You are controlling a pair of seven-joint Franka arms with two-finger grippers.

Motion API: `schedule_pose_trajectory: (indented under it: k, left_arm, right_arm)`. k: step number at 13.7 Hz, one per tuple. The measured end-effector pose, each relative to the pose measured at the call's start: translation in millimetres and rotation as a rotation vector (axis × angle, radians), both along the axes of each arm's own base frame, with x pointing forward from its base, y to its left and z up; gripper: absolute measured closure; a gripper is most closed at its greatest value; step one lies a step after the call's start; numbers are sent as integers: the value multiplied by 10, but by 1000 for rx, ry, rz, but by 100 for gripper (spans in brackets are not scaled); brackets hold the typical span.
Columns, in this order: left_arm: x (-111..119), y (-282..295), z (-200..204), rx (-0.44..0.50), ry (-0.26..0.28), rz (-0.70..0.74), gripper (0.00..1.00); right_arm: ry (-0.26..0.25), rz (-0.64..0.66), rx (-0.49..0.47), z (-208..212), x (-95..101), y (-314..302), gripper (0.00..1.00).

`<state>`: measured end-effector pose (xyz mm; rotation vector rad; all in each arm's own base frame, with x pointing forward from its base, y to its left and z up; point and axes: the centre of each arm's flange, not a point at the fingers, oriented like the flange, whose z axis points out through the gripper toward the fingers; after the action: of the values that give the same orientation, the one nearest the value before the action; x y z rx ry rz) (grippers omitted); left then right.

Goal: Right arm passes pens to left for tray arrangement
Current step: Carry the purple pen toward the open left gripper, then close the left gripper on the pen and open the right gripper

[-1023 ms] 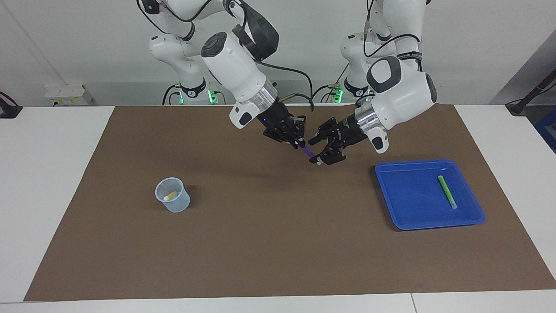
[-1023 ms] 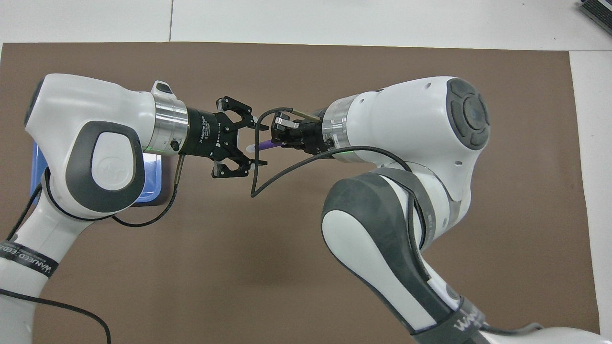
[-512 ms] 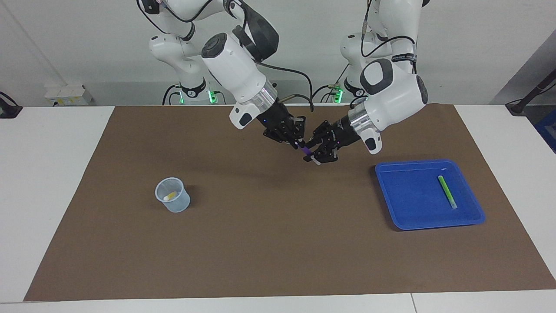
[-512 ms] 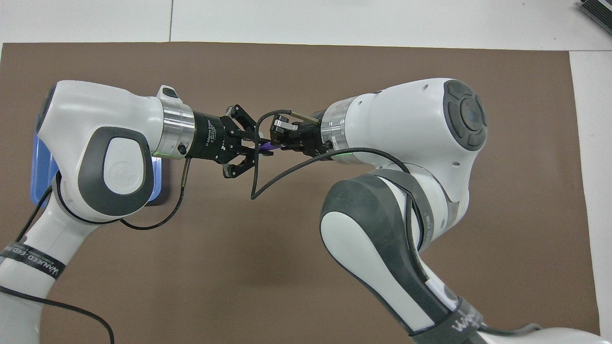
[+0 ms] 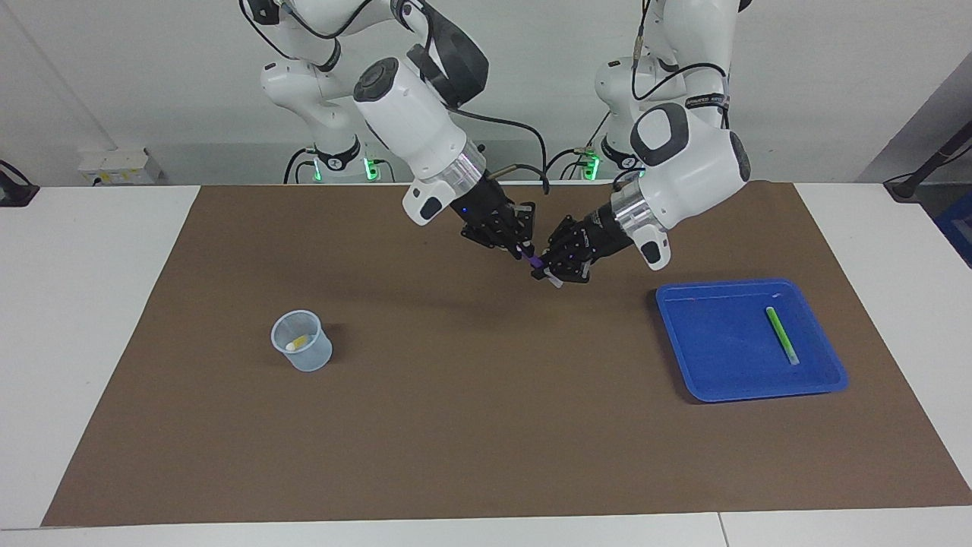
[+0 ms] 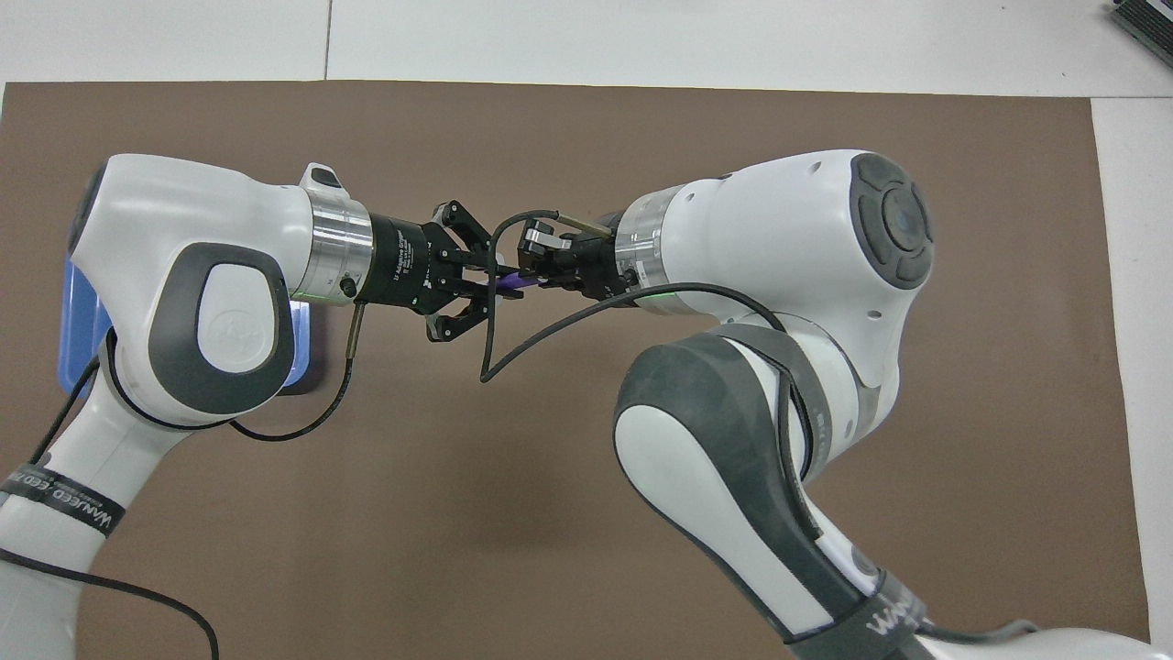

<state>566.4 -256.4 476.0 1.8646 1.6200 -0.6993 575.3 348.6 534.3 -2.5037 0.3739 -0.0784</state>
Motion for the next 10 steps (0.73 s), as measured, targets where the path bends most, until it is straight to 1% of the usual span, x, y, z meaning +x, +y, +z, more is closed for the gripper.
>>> schedule_pose_trajectory:
  k: [2, 3, 6, 7, 10]
  left_arm:
    - [12, 32, 1, 0, -19, -16, 82]
    - [24, 65, -2, 0, -38, -33, 82]
    - [38, 149, -24, -4, -135, -148, 82]
    - [37, 180, -48, -4, -164, -187, 82]
    - [-32, 252, -158, -5, -237, -310, 82]
  right_arm:
    - [-1, -4, 0, 2, 12, -17, 57]
    - [-3, -5, 0, 9, 17, -23, 45]
    - [-12, -17, -4, 55, 59, -114, 7]
    - [-21, -12, -28, 71, 86, -198, 0]
    - [-46, 89, -135, 57, 196, -621, 0]
